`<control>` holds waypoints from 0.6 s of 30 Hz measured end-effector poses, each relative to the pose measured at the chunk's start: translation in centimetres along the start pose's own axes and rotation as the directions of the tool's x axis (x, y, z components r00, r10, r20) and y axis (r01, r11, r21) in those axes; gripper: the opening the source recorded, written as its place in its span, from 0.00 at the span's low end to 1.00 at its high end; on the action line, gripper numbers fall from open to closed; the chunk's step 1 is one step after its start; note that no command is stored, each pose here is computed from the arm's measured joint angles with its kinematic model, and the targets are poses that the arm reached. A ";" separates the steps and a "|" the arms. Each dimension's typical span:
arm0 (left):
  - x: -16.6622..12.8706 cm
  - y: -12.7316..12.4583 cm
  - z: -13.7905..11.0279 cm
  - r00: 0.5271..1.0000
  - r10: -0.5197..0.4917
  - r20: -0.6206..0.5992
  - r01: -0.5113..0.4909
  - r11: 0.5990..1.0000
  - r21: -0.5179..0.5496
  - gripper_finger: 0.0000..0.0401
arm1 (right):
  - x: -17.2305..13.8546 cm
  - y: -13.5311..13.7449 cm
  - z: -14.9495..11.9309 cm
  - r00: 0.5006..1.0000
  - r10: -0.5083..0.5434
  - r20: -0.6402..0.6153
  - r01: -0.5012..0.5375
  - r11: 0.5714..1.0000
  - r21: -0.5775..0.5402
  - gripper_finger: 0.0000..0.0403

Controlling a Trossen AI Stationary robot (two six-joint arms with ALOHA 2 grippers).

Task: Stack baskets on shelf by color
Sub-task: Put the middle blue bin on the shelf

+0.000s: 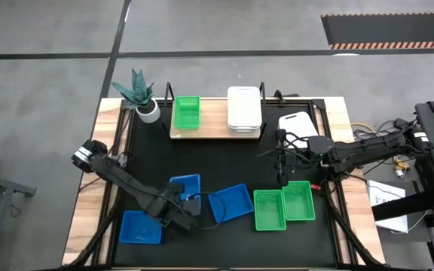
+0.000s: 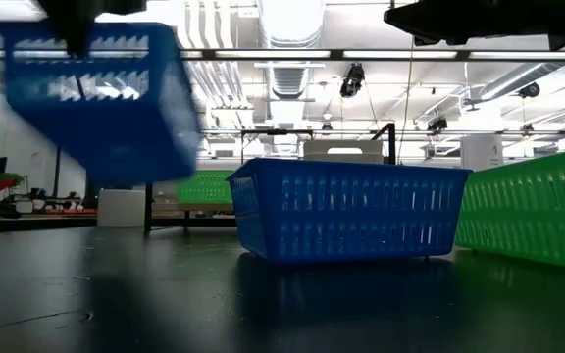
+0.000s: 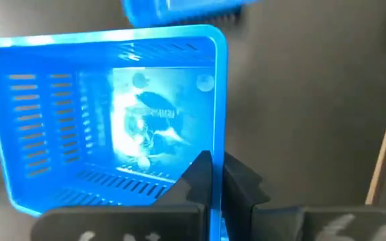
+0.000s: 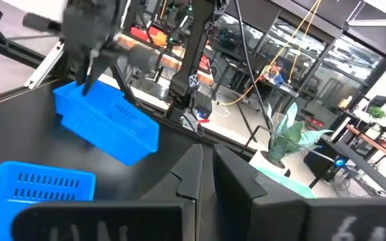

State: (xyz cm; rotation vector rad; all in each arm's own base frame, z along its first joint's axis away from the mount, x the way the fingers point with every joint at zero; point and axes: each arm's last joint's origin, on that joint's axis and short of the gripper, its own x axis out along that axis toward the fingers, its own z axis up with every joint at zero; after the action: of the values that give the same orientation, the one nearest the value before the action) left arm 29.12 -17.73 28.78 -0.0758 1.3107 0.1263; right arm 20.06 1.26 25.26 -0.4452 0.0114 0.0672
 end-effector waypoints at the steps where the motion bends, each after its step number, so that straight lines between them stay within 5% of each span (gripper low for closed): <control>1: -0.5 0.3 0.4 1.000 0.017 0.016 -0.017 1.000 0.011 0.00 | 0.0 0.0 0.0 1.000 0.000 0.000 0.000 1.000 0.000 0.07; 9: -2.8 4.3 3.6 0.981 0.156 0.119 -0.173 0.973 0.155 0.00 | 0.0 0.0 0.0 1.000 0.000 0.000 0.000 1.000 0.000 0.07; 18: -2.1 12.8 7.1 0.951 0.297 0.085 -0.309 0.908 0.282 0.00 | 0.0 0.0 0.0 1.000 0.001 -0.002 -0.001 1.000 -0.002 0.07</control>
State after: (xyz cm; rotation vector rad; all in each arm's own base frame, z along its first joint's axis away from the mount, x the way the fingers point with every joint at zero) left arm 33.71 -4.20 32.81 0.3844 1.2807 0.1956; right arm 20.05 1.26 25.22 -0.4476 0.0133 0.0677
